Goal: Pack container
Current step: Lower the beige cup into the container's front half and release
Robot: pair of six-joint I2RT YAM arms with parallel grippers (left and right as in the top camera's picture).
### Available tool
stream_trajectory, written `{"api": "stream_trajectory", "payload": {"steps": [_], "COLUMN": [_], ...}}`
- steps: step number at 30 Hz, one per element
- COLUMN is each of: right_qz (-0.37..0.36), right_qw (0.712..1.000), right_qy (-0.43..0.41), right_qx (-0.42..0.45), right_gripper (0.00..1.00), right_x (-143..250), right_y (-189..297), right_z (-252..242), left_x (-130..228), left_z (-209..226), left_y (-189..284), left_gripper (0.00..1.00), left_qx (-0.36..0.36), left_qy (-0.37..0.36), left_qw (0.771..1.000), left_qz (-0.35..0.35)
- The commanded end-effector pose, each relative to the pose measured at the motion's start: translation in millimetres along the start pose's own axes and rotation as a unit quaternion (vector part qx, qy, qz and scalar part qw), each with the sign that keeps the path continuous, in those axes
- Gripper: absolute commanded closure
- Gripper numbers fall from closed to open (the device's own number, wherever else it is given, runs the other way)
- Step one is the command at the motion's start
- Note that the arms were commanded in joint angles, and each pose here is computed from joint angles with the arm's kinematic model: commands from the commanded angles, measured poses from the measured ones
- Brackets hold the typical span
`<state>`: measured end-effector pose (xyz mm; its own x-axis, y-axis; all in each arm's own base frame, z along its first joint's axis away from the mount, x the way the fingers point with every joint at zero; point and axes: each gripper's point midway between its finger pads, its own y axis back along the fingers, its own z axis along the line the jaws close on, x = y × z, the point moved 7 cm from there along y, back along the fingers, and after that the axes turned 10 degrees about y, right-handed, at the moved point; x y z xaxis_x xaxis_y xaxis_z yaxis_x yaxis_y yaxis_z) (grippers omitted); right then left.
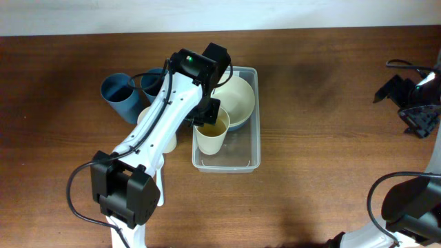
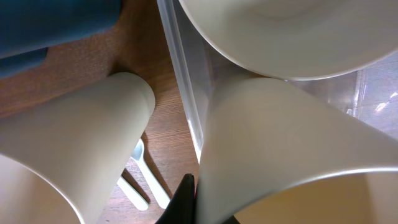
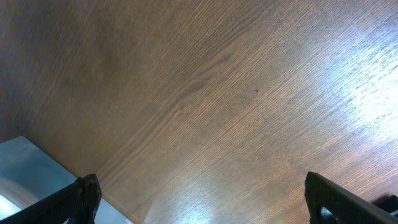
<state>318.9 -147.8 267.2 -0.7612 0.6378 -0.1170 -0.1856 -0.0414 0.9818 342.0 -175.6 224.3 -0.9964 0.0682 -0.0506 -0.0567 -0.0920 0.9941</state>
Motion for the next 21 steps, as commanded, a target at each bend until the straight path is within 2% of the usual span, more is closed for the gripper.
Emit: {"api": "stream_trajectory", "payload": {"steps": [1,5,7,16,19,21], "right_qz": [-0.018,-0.018,-0.018,-0.018,-0.018,-0.018], "right_qw": [1.0,1.0,1.0,1.0,1.0,1.0], "right_qy": [0.003,0.004,0.004,0.004,0.004,0.004], "right_qx": [-0.001,-0.001,-0.001,-0.001,-0.001,-0.001], "right_gripper": [0.01,0.01,0.01,0.01,0.01,0.01], "right_x": [0.4,0.4,0.4,0.4,0.4,0.4], "right_y": [11.3,11.3,11.3,11.3,11.3,11.3], "right_z": [-0.5,-0.5,-0.5,-0.5,-0.5,-0.5], "left_x": [1.1,-0.8,-1.6,-1.7,0.2,2.7], "left_z": [7.3,5.8,4.8,3.9,5.3,9.5], "left_y": [14.7,14.6,14.8,20.2,41.6,65.7], "left_gripper": [0.96,0.84,0.73,0.72,0.71,0.66], "left_qx": [-0.003,0.002,0.006,0.016,0.034,0.045], "left_qy": [0.016,0.024,0.025,0.025,0.027,0.03], "left_qw": [1.0,0.999,0.999,0.999,0.998,0.996], "left_qz": [-0.025,-0.029,-0.031,-0.036,-0.052,-0.076]}}
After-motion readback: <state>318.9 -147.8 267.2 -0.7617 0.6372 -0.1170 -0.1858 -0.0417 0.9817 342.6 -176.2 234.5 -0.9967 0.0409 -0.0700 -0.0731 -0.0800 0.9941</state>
